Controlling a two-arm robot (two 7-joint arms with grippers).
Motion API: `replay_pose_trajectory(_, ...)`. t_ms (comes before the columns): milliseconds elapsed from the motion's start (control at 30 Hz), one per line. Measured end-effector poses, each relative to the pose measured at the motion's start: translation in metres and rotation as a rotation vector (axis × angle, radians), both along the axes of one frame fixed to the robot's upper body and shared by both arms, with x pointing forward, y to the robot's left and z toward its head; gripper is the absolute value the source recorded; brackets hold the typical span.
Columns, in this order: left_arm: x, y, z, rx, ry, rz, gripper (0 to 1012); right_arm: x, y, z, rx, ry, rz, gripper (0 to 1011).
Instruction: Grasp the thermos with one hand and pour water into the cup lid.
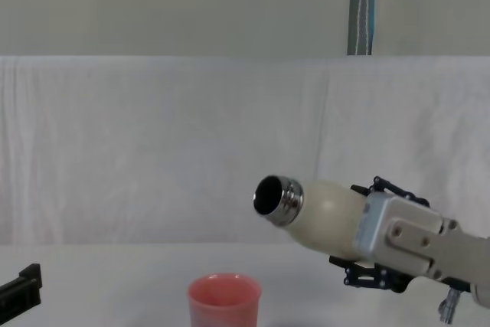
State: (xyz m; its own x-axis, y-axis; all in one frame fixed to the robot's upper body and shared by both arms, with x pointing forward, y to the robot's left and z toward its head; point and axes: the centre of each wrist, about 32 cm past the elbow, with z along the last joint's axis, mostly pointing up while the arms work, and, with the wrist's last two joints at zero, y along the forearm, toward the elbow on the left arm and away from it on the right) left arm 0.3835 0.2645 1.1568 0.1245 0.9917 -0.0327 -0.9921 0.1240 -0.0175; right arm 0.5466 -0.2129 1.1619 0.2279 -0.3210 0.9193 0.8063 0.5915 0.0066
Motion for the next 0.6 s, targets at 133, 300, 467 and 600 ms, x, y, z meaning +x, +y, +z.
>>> replay_pose_trajectory(133, 0.0, 0.0, 0.0, 0.0, 0.0, 0.0, 1001, 0.0025, 0.0023, -0.003, -0.018, -0.003, -0.001, 950)
replay_pose_trajectory(300, 0.0, 0.0, 0.0, 0.0, 0.0, 0.0, 1001, 0.0051, 0.0049, -0.0054, -0.042, -0.012, -0.008, 950)
replay_pose_trajectory(467, 0.0, 0.0, 0.0, 0.0, 0.0, 0.0, 1001, 0.0081, 0.0074, -0.0064, -0.072, -0.03, -0.01, 950)
replay_pose_trajectory(600, 0.0, 0.0, 0.0, 0.0, 0.0, 0.0, 1001, 0.0094, 0.0089, -0.0063, -0.087, -0.039, -0.007, 950)
